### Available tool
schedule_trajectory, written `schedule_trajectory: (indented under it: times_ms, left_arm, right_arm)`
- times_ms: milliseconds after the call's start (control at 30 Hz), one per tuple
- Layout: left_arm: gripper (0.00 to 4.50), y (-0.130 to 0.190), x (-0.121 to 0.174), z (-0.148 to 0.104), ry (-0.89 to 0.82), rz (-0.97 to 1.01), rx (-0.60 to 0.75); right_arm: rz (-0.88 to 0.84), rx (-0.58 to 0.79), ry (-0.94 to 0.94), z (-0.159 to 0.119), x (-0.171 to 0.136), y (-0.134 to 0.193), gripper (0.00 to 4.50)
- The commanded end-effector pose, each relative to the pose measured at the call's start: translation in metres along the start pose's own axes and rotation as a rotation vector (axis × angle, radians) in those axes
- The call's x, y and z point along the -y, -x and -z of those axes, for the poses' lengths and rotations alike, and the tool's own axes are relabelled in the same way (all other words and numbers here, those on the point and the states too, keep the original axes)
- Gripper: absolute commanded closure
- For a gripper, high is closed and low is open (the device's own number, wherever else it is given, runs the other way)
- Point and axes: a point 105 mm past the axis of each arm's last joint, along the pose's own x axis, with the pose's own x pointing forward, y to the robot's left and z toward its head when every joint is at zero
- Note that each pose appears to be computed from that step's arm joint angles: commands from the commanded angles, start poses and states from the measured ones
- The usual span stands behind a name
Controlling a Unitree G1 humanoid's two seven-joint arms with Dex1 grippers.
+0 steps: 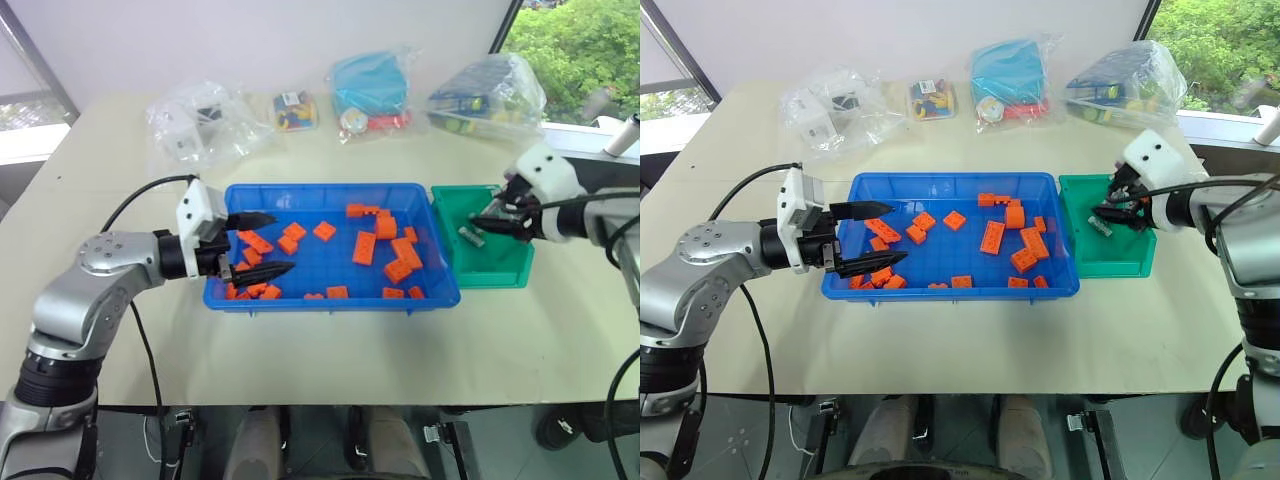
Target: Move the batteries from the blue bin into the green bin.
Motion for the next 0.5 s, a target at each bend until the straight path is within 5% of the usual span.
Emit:
schedule_trajectory:
  times_ms: [33,200,333,500]
  left_arm:
    - [0.0,-0.004,0.0,-0.009,-0.046,0.028,0.02]
    - [0.0,-0.004,-0.005,-0.01,-0.052,0.036,0.018]
    - [0.0,0.005,-0.011,-0.011,-0.063,0.033,-0.002]
    - [0.0,0.015,-0.014,-0.018,-0.078,0.018,-0.016]
  right_arm:
    - [0.059,0.046,0.075,-0.015,0.006,0.009,0.1]
    - [0.038,0.093,0.099,-0.022,0.006,0.014,0.1]
    - [-0.139,0.292,0.115,-0.042,-0.012,0.041,0.1]
    - [-0.233,0.279,0.032,-0.012,-0.015,0.062,0.1]
